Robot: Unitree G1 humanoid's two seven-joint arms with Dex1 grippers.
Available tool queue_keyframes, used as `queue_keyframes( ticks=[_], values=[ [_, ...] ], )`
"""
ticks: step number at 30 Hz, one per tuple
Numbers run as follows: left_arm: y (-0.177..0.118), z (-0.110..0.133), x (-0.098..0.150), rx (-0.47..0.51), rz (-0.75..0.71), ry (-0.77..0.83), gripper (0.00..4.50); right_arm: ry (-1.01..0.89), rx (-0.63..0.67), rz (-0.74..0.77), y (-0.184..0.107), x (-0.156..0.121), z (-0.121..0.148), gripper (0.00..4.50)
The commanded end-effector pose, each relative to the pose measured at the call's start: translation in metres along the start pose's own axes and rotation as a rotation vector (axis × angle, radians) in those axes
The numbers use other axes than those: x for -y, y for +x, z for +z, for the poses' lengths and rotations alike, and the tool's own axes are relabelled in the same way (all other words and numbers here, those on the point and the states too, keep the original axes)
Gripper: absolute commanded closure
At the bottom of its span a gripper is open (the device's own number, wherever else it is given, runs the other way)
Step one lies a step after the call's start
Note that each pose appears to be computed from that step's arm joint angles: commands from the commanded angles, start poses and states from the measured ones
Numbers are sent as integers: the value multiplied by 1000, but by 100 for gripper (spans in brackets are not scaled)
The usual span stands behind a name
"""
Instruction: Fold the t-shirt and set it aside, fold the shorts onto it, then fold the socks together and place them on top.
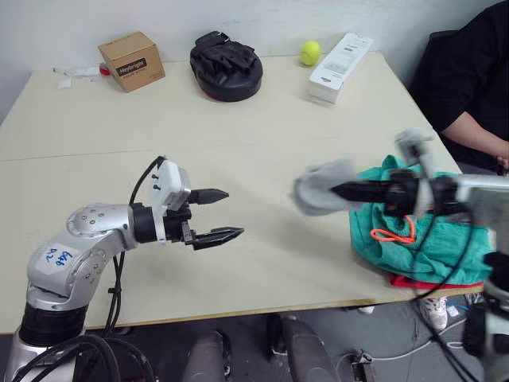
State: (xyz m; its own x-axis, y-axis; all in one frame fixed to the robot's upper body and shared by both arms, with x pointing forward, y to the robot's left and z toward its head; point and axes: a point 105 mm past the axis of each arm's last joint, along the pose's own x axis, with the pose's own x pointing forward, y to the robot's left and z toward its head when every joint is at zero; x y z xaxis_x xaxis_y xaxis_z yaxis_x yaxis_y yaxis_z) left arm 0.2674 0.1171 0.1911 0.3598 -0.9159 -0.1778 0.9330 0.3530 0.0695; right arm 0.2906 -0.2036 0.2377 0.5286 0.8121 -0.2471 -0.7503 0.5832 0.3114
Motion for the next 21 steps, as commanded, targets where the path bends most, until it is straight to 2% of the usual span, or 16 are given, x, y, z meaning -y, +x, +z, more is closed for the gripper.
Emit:
queue_keyframes(
  ticks=[1,2,4,7,11,14,15,18,21],
  values=[
    [2,6,3,20,-11,52,2,27,121,-143,-53,28,16,450],
    [3,5,3,20,-10,54,2,37,127,-164,-59,33,16,450],
    [4,6,1,31,1,61,2,74,149,-291,-91,61,3,450],
    [6,8,0,39,0,77,2,140,141,-432,-118,89,-25,450],
    [6,10,-1,37,5,96,2,173,47,-539,-126,112,-70,450],
    [6,12,-4,47,21,119,2,147,0,-731,-133,140,-92,450],
    [6,13,-4,53,25,127,0,129,-23,-781,-136,145,-96,417],
    [6,13,-6,47,28,135,0,50,-50,-753,-133,141,-101,321],
    [4,13,-4,41,-22,93,0,-45,-72,-748,-142,134,-104,210]
  ],
)
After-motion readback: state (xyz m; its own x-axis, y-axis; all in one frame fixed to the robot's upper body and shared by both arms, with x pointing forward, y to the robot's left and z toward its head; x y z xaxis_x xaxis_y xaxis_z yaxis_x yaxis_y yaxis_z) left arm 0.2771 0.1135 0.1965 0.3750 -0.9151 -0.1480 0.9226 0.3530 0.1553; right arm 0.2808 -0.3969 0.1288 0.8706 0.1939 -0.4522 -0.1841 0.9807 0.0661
